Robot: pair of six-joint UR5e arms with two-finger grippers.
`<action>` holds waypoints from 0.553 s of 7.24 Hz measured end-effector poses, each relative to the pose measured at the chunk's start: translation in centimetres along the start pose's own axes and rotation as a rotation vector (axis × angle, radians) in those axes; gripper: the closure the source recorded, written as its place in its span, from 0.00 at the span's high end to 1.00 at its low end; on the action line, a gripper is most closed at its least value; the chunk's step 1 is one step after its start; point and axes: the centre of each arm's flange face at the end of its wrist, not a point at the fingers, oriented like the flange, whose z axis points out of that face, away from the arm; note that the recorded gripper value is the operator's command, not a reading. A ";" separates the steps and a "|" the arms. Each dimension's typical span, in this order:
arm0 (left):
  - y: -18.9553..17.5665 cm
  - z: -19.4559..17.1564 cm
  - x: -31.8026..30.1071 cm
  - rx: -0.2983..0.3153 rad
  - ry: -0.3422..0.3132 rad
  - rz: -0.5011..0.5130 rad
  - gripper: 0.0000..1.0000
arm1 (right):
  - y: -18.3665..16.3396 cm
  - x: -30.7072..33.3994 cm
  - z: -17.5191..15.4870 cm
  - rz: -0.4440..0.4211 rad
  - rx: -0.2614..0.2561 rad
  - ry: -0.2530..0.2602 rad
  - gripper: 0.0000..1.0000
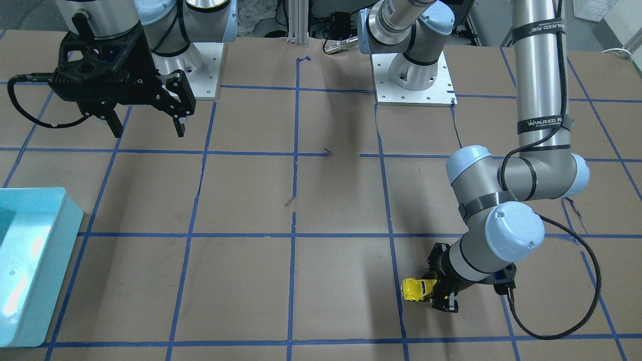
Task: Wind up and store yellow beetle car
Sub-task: 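Close the left gripper on the yellow car and lift it, then lower the held car back to the table with the left gripper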
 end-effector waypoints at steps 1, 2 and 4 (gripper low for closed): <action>2.4 -1.0 0.1 -0.049 0.022 -0.025 0.00 | 0.0 0.0 0.0 0.000 0.000 0.000 1.00; 5.2 -1.3 0.0 -0.101 0.028 -0.046 0.00 | 0.0 0.0 0.0 0.000 -0.001 0.000 1.00; 8.5 -0.3 -0.5 -0.180 0.006 -0.072 0.00 | 0.0 0.0 0.1 0.000 -0.002 0.000 1.00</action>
